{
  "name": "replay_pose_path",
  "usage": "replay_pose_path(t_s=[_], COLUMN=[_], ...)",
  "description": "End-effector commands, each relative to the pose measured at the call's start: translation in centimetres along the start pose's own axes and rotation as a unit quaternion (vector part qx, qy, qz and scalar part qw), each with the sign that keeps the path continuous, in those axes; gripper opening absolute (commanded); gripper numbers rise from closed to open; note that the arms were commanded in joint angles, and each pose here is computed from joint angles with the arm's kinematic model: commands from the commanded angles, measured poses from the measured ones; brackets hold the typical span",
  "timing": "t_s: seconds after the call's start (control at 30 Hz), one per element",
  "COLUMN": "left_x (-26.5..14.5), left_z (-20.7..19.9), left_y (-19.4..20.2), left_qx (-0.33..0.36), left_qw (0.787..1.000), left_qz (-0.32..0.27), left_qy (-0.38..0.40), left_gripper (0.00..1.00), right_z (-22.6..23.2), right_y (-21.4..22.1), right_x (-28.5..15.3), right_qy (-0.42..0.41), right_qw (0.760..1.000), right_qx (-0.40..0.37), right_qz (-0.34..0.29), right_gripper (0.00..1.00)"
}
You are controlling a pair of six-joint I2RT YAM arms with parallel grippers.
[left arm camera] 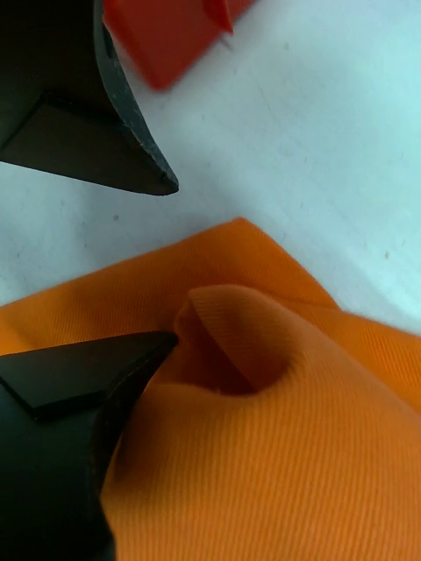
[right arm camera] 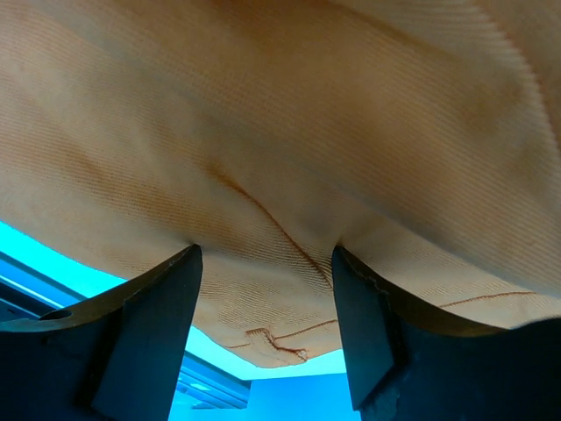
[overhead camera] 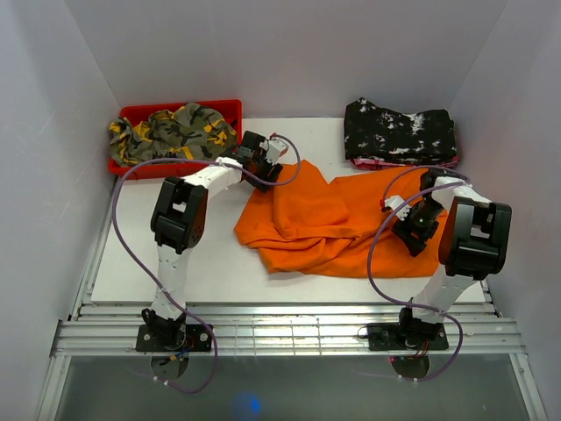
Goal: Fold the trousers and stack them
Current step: Flatten the trousers out
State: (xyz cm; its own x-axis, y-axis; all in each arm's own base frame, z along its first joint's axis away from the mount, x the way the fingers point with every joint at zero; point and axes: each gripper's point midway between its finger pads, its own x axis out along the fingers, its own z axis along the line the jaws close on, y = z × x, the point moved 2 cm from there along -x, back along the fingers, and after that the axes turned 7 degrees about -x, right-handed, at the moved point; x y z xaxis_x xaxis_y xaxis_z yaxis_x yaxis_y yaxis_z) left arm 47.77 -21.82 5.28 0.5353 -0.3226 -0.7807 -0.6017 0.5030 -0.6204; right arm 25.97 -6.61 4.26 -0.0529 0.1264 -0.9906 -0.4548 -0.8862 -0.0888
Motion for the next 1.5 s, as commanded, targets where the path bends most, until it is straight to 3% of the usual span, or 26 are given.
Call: replay_pose_path(t_s=[0.0, 0.17, 0.2, 0.43, 0.53, 0.63, 0.8, 0.97, 1.07, 1.17, 1.2, 1.23, 1.27, 1.33, 1.47], left_x=[-0.5, -1.3, -1.6, -6.8, -10.4, -14.8, -20.9, -25.3, -25.9, -26.9, -27.3, -27.6, -28.0, -29.1, -26.3], left_z=[0.8, -0.1, -0.2, 1.3, 3.1, 6.3, 8.4, 6.4, 3.6, 1.0, 0.6, 0.6, 0.7, 0.8, 0.3], left_y=[0.3, 2.0, 2.5, 6.1, 6.8, 9.0, 13.6, 20.4, 24.3, 25.2, 23.1, 21.2, 18.9, 11.9, 3.3], left_qx=[-0.005, -0.015, -0.017, -0.040, -0.055, -0.057, -0.029, -0.015, 0.000, 0.017, 0.025, 0.035, 0.048, 0.072, 0.061], left_qw=[1.000, 0.999, 0.999, 0.996, 0.996, 0.995, 0.991, 0.983, 0.974, 0.973, 0.983, 0.988, 0.992, 0.992, 0.987], left_qz=[0.016, 0.038, 0.042, 0.071, 0.070, 0.078, 0.115, 0.177, 0.224, 0.220, 0.168, 0.125, 0.079, -0.041, -0.088], left_qy=[-0.014, 0.005, 0.009, 0.027, 0.011, -0.022, -0.056, -0.051, -0.001, 0.065, 0.077, 0.079, 0.083, 0.098, 0.122], left_gripper=[0.74, 0.68, 0.54, 0.00, 0.00, 0.00, 0.00, 0.00, 0.00, 0.40, 0.52, 0.78, 0.90, 0.98, 0.98], right_z=[-0.3, -0.6, -0.6, -1.1, -1.1, -1.0, -1.3, -1.3, -1.4, -1.5, -1.5, -1.7, -0.9, -0.8, -1.1], right_y=[0.9, 0.8, 0.8, 1.9, 2.3, 2.7, 2.6, 2.3, 1.8, 1.3, 1.0, 0.8, -0.1, -0.7, -2.5], right_x=[0.6, 0.6, 0.6, 1.0, 1.2, 1.5, 1.4, 1.0, 0.2, -0.6, -0.8, -1.2, -1.5, -2.2, -4.6], right_qy=[0.003, 0.005, 0.005, 0.012, 0.015, 0.014, 0.017, 0.012, 0.012, 0.011, 0.010, 0.013, -0.005, -0.001, 0.019], right_qw=[1.000, 1.000, 1.000, 0.998, 0.997, 0.996, 0.996, 0.996, 0.997, 0.998, 0.999, 0.999, 1.000, 1.000, 0.998], right_qx=[0.012, 0.020, 0.021, 0.034, 0.037, 0.038, 0.041, 0.041, 0.038, 0.029, 0.028, 0.027, 0.023, 0.013, 0.005], right_qz=[0.024, 0.023, 0.022, 0.057, 0.068, 0.080, 0.078, 0.072, 0.059, 0.047, 0.038, 0.032, 0.003, -0.013, -0.063], right_gripper=[0.67, 0.66, 0.66, 0.63, 0.62, 0.61, 0.60, 0.60, 0.60, 0.61, 0.62, 0.63, 0.65, 0.67, 0.70])
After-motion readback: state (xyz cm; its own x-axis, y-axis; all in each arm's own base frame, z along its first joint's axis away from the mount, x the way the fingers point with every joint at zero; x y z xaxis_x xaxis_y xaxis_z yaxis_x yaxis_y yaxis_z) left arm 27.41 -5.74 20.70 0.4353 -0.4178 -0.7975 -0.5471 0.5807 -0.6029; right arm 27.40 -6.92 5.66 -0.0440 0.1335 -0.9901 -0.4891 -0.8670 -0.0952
